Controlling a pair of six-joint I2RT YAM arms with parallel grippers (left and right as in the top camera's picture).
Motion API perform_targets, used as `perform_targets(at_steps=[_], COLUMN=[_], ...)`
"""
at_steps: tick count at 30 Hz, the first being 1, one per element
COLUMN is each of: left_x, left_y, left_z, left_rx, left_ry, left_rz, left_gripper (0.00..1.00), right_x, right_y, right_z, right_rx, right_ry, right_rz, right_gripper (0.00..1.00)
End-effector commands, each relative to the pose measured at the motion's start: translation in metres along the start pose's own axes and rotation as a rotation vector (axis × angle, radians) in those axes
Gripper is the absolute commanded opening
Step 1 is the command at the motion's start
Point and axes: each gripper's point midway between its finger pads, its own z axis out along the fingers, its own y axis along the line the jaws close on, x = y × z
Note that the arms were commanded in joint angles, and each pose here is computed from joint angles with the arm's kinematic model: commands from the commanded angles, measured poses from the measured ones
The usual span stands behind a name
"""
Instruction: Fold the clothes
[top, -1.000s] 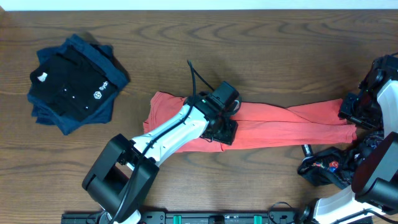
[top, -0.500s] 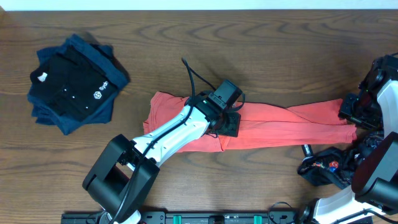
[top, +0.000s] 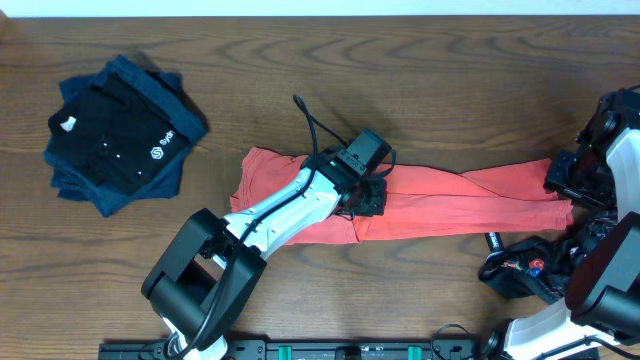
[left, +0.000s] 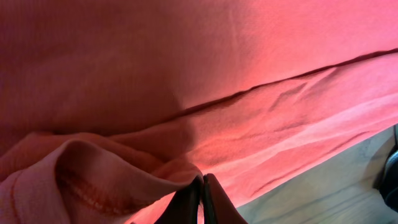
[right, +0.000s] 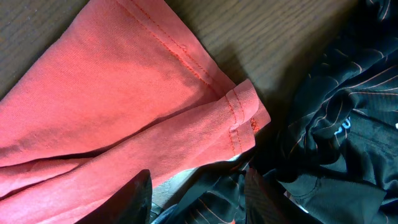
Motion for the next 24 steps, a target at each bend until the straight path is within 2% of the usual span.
perform_targets(at_steps=[1, 8, 14, 19, 21, 22, 24], left_x=[-0.019, -0.052, -0.064, -0.058, -0.053, -0.052, -0.051], left_y=[-0.015, -0.048, -0.038, -0.031, -0.029, -0.028, -0.028], left_z=[-0.017, -0.069, -0.059, -0.039, -0.034, -0.034, -0.035], left_rx=[0.034, 0.138, 0.077, 0.056, 0.047, 0.046, 0.043], left_ry=[-0.062, -0.228, -0.276, -0.232, -0.216, -0.213, -0.210], left_rz=[0.034, 0.095, 0.085, 0.079, 0.081, 0.081, 0.086], left_gripper=[0.06, 0.06, 0.06, 0.07, 0.17, 0.27, 0.33], right_x=[0.001, 0.000, 0.000, 0.000, 0.000, 0.000, 0.000], right_y=[-0.002, -0.002, -0.002, -0.002, -0.002, -0.002, -0.002], right_z=[-0.002, -0.002, -0.002, -0.002, -0.002, -0.002, -0.002], right_rx=[-0.005, -0.005, -0.005, -0.005, -0.005, -0.005, -0.005], right_ry=[-0.004, -0.009, -0.007, -0.007, -0.007, -0.007, -0.007], right_rz=[0.000, 0.000, 0.000, 0.000, 0.000, 0.000, 0.000], right_gripper=[0.47, 0.47, 0.47, 0.47, 0.47, 0.47, 0.47])
